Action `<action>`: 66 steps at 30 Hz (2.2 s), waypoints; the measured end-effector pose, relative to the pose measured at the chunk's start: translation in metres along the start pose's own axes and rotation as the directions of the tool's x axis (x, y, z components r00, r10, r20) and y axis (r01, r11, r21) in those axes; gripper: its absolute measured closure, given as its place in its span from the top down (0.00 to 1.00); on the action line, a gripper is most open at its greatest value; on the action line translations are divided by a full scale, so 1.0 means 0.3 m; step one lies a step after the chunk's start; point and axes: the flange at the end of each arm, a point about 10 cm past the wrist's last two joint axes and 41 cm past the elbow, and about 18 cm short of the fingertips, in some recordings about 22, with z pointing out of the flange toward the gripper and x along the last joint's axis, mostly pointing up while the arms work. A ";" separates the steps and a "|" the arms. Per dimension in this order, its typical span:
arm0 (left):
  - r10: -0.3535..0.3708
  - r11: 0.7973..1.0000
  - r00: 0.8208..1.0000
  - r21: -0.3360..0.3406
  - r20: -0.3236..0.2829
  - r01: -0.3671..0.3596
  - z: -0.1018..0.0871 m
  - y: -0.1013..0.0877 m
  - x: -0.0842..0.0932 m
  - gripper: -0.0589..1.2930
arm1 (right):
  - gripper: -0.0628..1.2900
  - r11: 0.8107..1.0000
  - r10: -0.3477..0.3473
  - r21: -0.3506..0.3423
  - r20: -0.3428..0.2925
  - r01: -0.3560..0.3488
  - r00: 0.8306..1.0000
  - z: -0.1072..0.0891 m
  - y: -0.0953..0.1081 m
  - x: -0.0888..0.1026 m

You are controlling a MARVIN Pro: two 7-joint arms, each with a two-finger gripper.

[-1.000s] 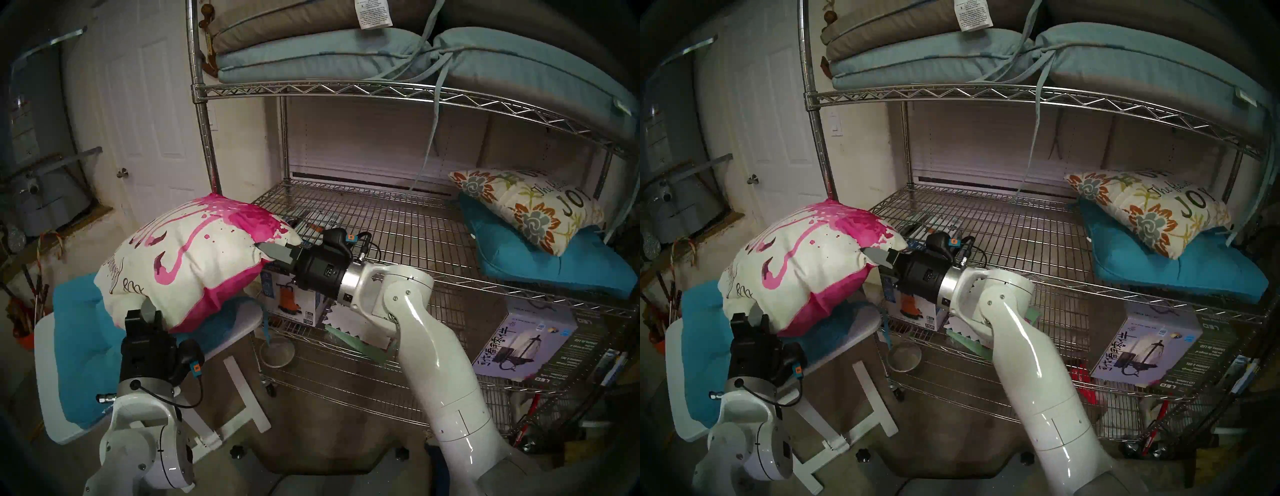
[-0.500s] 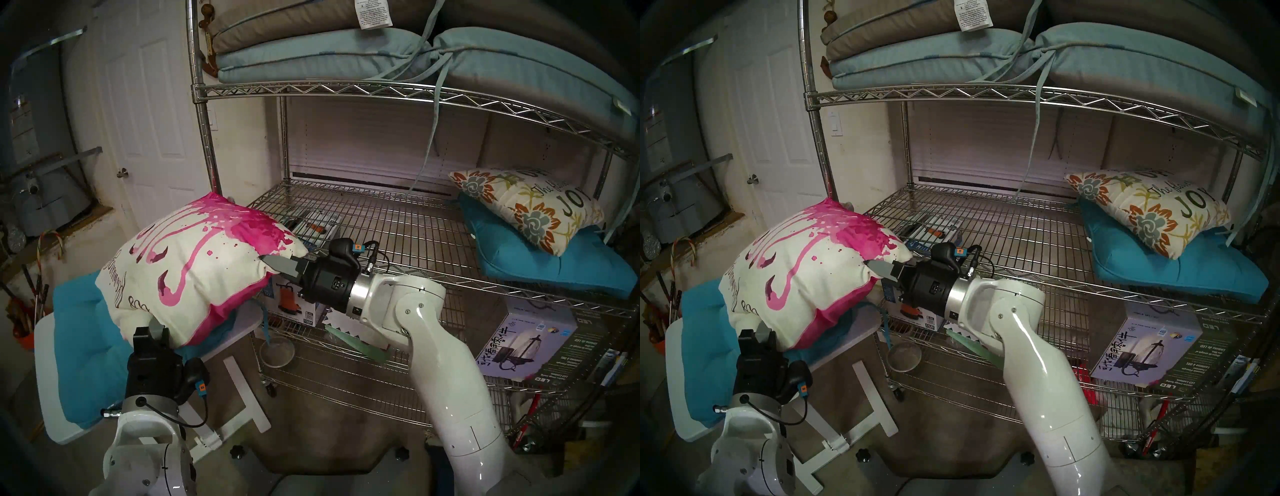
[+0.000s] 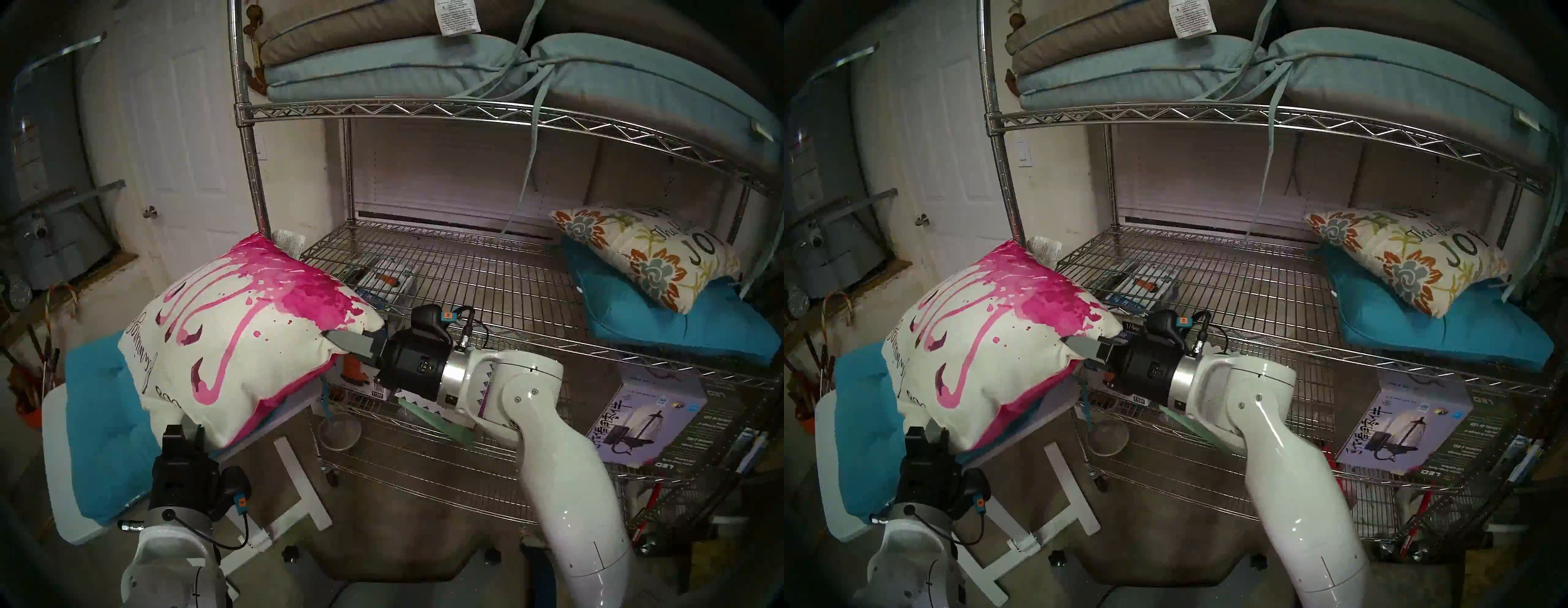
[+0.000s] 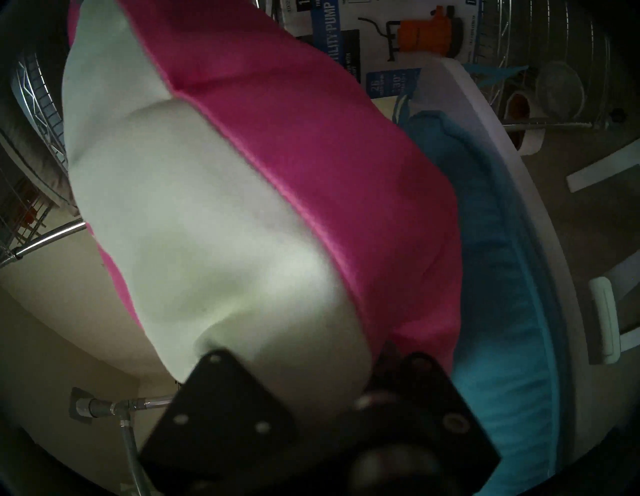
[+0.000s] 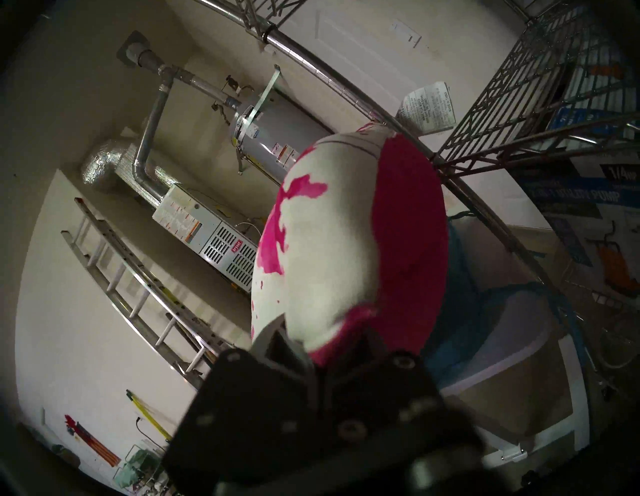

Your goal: Put cushion on the shelf

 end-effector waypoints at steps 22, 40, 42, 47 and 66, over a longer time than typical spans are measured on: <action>0.120 0.992 0.991 -0.039 -0.062 -0.123 -0.051 0.038 -0.075 0.14 | 0.03 1.000 -0.007 -0.001 0.062 0.007 0.998 -0.096 -0.067 -0.069; 0.191 0.981 0.968 0.056 -0.161 -0.185 -0.044 0.008 -0.080 0.14 | 0.03 0.999 -0.050 -0.019 0.053 0.051 0.997 -0.201 -0.132 -0.059; 0.201 0.978 0.963 0.085 -0.177 -0.188 -0.038 -0.003 -0.076 0.14 | 0.03 0.998 -0.062 -0.024 0.042 0.063 0.997 -0.219 -0.142 -0.050; 0.219 0.970 0.955 0.154 -0.202 -0.190 -0.017 -0.033 -0.066 0.14 | 0.03 0.995 -0.086 -0.038 0.017 0.087 0.996 -0.255 -0.160 -0.027; 0.246 0.880 0.918 0.470 -0.310 -0.077 0.074 -0.208 0.044 0.14 | 0.03 0.970 -0.192 -0.176 -0.115 0.170 0.975 -0.421 -0.151 0.120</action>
